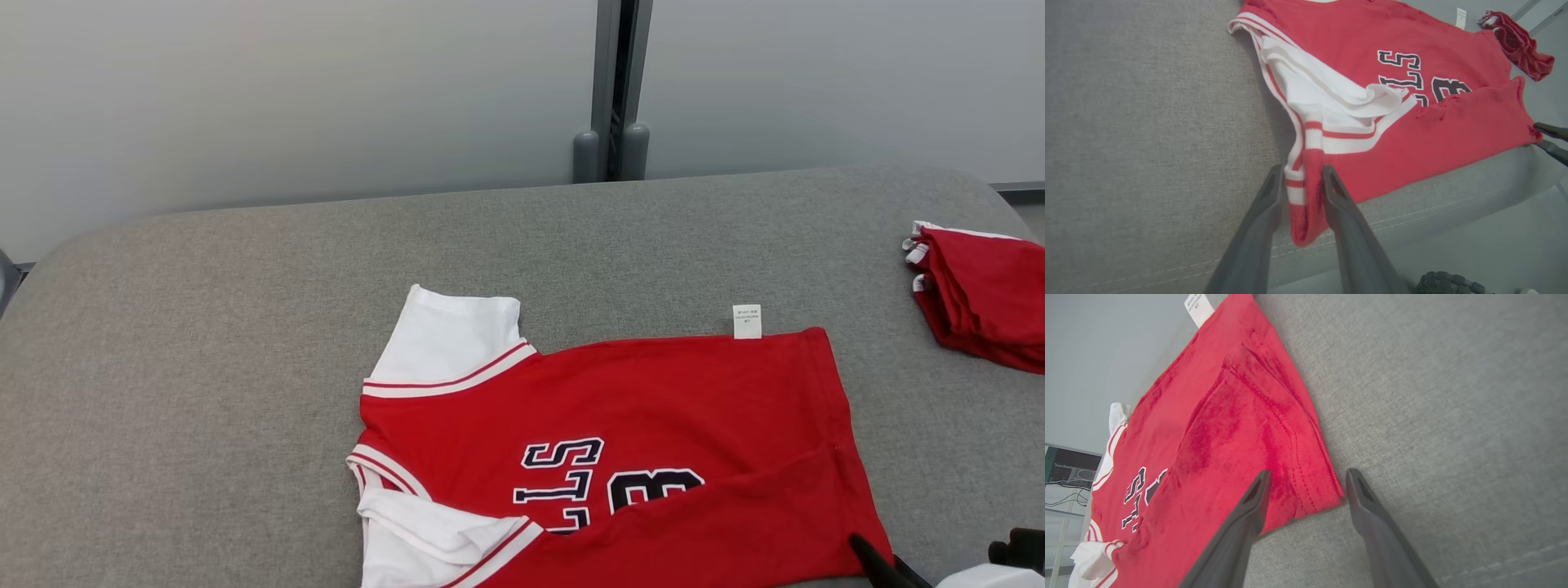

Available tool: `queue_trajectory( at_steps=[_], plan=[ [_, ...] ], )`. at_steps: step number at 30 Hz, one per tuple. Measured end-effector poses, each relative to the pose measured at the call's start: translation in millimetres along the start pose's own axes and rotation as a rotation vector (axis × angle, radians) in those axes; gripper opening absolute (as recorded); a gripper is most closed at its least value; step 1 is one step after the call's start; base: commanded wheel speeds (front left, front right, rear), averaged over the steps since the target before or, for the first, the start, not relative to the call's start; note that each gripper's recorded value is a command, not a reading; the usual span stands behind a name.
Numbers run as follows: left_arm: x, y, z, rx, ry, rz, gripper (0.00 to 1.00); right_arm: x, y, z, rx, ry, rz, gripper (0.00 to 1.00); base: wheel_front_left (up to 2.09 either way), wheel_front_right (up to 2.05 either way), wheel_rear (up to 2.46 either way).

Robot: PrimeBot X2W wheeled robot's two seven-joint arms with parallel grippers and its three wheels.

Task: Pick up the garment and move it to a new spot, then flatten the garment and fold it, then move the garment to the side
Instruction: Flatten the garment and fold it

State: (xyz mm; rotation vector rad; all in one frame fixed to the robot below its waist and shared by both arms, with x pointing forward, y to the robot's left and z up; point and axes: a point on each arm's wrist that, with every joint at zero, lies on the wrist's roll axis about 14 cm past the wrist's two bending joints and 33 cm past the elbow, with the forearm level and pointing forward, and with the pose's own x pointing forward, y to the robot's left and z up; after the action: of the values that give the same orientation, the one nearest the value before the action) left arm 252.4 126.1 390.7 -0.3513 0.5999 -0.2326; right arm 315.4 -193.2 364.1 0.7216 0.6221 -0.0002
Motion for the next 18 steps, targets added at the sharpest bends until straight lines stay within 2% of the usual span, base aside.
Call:
queue_trajectory(
  at_steps=[3, 9, 13, 18],
  plan=[
    [0, 0, 12, -0.001, -0.044, 0.009, 1.00, 2, 6, 8, -0.021, -0.019, 0.010, 1.00, 0.00, 0.00, 0.00],
    [6, -1, 64, 0.022, -0.222, 0.018, 1.00, 8, 31, 56, -0.122, -0.157, 0.062, 1.00, 0.00, 0.00, 0.00],
    [15, -1, 99, 0.036, -0.327, 0.034, 1.00, 12, 59, 90, -0.197, -0.268, 0.110, 1.00, 0.00, 0.00, 0.00],
    [36, -6, 129, 0.050, -0.388, 0.028, 1.00, 19, 113, 123, -0.256, -0.387, 0.218, 1.00, 0.00, 0.00, 0.00]
  ],
)
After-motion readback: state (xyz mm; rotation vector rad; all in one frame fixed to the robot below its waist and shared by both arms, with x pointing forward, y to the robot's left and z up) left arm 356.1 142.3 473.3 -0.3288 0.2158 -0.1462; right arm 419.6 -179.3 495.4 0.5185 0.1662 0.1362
